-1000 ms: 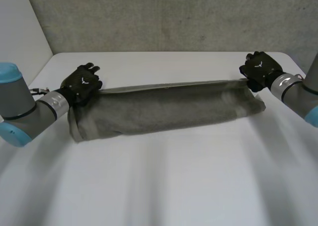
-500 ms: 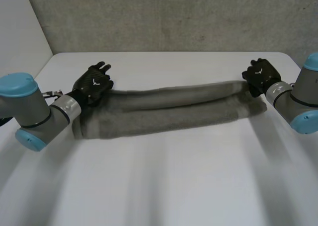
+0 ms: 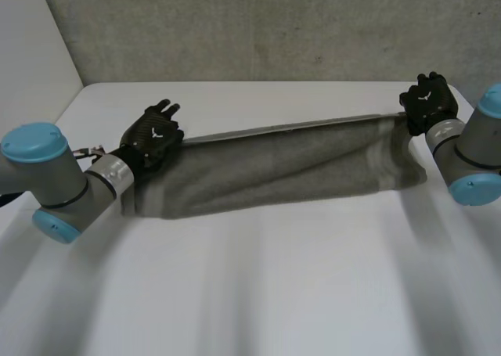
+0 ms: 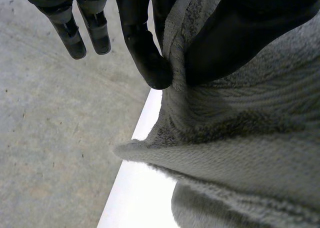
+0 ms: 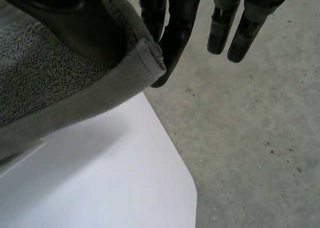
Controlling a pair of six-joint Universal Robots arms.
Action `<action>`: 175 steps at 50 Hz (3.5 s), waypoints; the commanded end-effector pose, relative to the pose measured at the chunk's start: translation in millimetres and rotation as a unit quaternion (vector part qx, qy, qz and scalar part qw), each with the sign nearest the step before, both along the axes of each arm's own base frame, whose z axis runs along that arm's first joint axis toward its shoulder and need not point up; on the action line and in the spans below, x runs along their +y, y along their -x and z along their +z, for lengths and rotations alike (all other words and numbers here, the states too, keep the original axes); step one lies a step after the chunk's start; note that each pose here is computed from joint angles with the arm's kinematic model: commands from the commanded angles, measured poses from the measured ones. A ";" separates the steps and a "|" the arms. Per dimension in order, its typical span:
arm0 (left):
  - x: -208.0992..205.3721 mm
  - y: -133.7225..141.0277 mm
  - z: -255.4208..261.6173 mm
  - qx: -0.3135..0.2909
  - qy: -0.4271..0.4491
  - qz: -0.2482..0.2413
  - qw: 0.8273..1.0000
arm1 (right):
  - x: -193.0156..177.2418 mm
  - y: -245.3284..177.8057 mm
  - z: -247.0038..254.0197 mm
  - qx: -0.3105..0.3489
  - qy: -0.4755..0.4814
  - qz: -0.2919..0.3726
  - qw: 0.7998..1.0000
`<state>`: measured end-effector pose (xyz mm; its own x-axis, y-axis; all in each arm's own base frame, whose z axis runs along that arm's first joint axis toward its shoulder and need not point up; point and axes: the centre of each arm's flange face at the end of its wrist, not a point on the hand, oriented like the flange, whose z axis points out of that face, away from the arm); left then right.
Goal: Fold the towel.
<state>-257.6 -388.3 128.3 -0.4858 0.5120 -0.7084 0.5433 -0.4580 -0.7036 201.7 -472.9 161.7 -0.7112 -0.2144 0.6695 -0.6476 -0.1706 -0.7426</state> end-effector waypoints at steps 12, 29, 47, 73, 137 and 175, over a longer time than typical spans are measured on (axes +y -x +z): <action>43.6 8.7 44.0 0.025 -0.004 -0.021 0.999 | 50.9 6.2 70.8 -0.043 0.004 0.035 0.998; 41.4 -1.6 47.2 0.051 -0.025 -0.011 0.998 | 55.3 24.0 62.1 0.001 -0.033 0.032 0.999; 10.4 7.2 3.0 0.050 -0.028 -0.010 0.998 | 14.9 -2.7 -1.1 0.008 -0.018 0.059 0.998; -7.3 9.7 -4.1 0.062 0.029 -0.005 0.998 | -6.3 -13.4 -30.6 0.009 0.005 0.043 0.999; 62.9 -42.5 10.6 0.118 -0.174 0.177 0.961 | 67.2 46.2 -30.9 0.013 -0.166 0.050 0.985; 34.5 -72.2 -2.7 0.085 -0.140 0.233 0.959 | 71.3 53.4 -45.7 0.016 -0.187 0.043 0.981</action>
<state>-187.5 -353.7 124.7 -0.8005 0.3774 -0.4656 0.5094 0.0191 -0.8603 151.9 -409.6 112.9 -0.6578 -0.5005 0.5628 -0.6656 0.0366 -0.7454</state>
